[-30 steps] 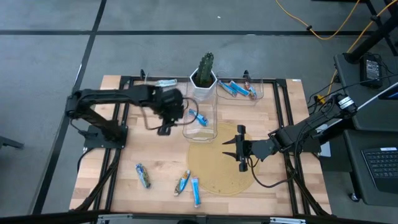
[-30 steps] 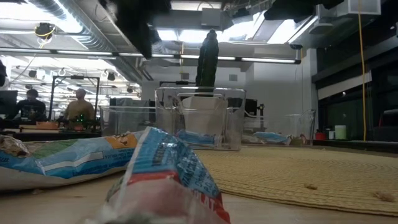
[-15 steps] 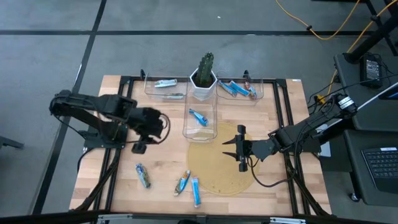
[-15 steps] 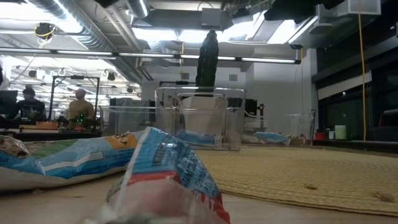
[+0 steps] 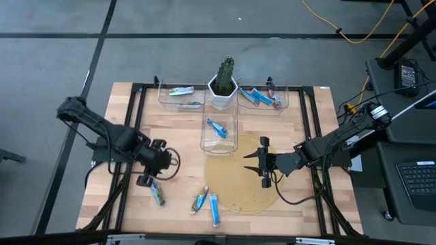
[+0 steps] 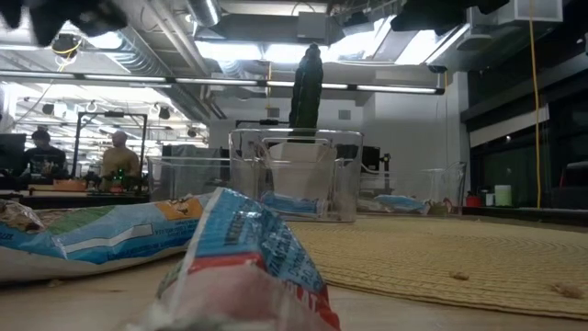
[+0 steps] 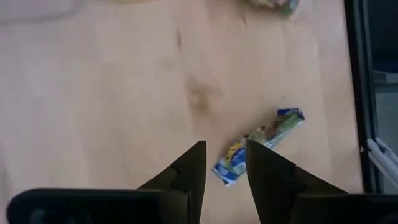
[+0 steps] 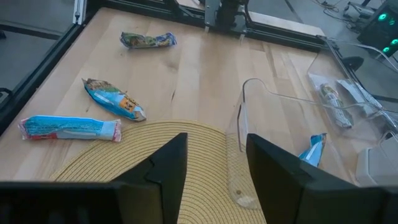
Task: Pick and place Granola Bars by type
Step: Put the blue green granola bar into the middle transparent bin
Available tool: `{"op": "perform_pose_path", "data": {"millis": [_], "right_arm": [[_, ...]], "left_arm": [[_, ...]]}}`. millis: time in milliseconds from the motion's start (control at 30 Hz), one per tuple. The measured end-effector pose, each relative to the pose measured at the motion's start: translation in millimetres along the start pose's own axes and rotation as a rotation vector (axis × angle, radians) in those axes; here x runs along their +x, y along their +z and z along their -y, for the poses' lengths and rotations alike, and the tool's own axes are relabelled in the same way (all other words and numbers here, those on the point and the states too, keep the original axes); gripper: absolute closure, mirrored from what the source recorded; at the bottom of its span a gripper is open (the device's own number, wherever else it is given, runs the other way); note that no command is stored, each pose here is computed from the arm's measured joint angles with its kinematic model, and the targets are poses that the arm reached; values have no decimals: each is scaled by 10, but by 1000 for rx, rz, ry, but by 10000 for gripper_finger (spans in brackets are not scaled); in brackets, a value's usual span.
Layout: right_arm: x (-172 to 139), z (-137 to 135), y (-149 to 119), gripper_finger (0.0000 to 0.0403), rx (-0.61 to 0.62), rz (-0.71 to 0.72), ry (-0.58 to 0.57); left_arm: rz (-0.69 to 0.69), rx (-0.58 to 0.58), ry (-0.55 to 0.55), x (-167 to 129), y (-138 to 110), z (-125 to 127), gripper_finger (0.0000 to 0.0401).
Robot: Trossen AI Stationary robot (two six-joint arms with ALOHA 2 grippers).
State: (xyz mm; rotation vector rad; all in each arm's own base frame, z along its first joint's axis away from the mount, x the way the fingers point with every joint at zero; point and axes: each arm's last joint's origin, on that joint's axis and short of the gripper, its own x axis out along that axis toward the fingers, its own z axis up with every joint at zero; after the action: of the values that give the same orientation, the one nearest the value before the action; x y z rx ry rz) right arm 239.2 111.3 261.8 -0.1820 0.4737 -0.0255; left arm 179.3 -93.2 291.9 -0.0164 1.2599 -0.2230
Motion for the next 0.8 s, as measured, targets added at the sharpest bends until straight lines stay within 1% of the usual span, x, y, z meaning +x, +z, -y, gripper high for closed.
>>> {"op": "perform_pose_path", "data": {"millis": [167,333,500,633,733,800], "right_arm": [[0,0,0,234,1,0,0],[0,0,-1,234,2,-1,0],[0,0,0,234,4,0,-1],[0,1,-1,234,4,-1,-1],[0,1,-1,234,18,-1,-1],[0,0,-1,234,26,-1,-1]], "left_arm": [[1,18,-62,349,-140,151,305],[24,-29,-98,542,-229,238,298],[31,-101,-114,622,-264,281,267],[40,-86,-119,688,-239,350,233],[29,-62,-119,806,-212,432,206],[-4,-25,-119,913,-216,499,191]]}}
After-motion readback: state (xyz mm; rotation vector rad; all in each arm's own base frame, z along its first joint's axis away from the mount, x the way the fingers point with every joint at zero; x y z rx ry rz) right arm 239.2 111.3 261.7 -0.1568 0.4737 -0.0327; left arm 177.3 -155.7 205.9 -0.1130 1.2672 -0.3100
